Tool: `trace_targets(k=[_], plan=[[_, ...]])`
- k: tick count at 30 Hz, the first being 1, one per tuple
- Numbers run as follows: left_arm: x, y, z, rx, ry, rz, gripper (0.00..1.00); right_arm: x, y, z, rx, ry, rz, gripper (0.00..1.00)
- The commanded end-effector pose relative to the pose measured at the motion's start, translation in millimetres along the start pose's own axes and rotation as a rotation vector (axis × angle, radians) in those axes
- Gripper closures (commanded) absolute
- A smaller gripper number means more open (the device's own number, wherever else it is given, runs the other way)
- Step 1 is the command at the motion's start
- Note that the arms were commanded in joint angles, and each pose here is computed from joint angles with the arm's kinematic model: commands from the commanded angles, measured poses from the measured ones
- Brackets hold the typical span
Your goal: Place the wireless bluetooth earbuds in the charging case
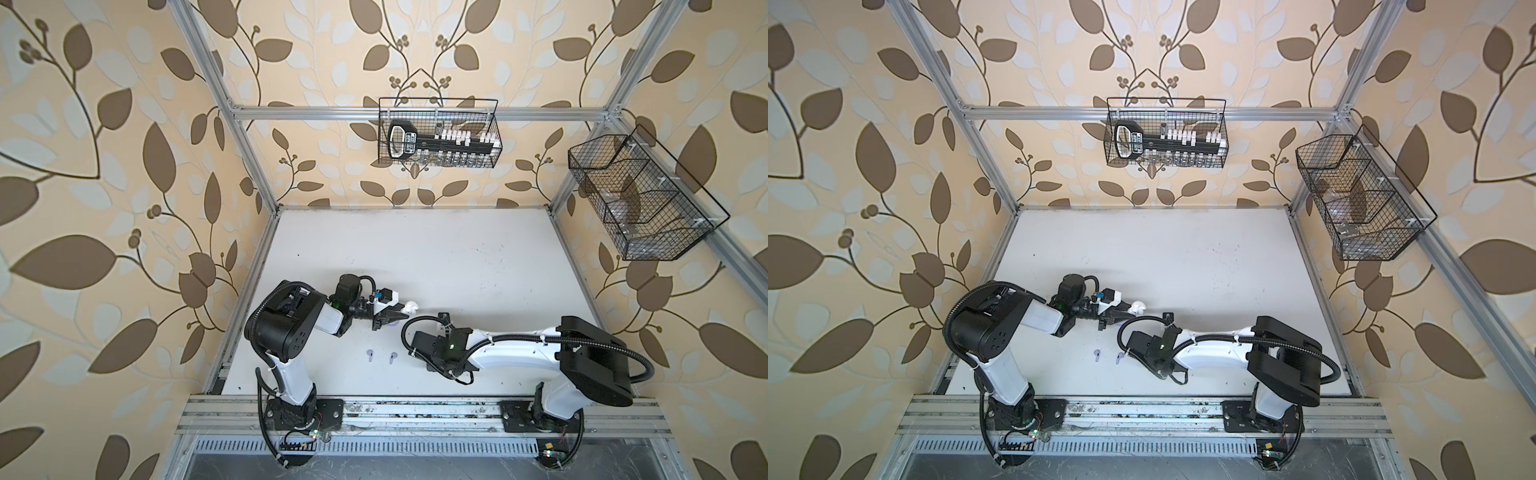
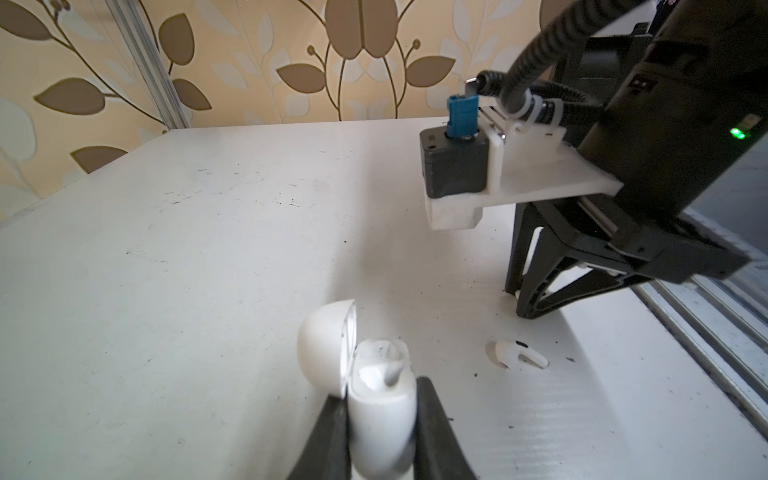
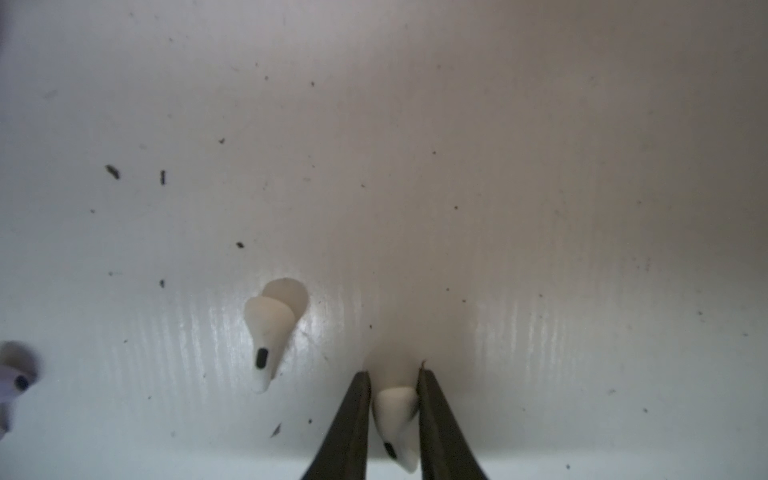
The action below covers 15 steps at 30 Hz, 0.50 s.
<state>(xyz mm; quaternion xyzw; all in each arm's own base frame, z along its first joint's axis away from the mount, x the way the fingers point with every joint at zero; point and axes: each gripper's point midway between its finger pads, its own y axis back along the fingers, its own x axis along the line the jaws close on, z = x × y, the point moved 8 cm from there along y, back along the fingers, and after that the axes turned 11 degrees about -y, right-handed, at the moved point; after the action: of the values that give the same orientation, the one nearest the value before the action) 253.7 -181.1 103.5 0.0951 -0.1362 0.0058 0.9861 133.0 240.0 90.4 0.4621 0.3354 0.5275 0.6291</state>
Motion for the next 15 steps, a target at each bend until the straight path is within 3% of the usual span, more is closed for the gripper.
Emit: trace_targets(k=[1, 15], plan=[[2.0, -0.4, 13.6, -0.028, -0.062, 0.006, 1.0, -1.4, -3.0, -7.0, 0.036, 0.035, -0.037, 0.76], [2.7, -0.6, 13.6, -0.027, -0.059, 0.007, 1.0, -7.3, -0.4, -9.9, 0.051, 0.082, -0.05, 0.74]])
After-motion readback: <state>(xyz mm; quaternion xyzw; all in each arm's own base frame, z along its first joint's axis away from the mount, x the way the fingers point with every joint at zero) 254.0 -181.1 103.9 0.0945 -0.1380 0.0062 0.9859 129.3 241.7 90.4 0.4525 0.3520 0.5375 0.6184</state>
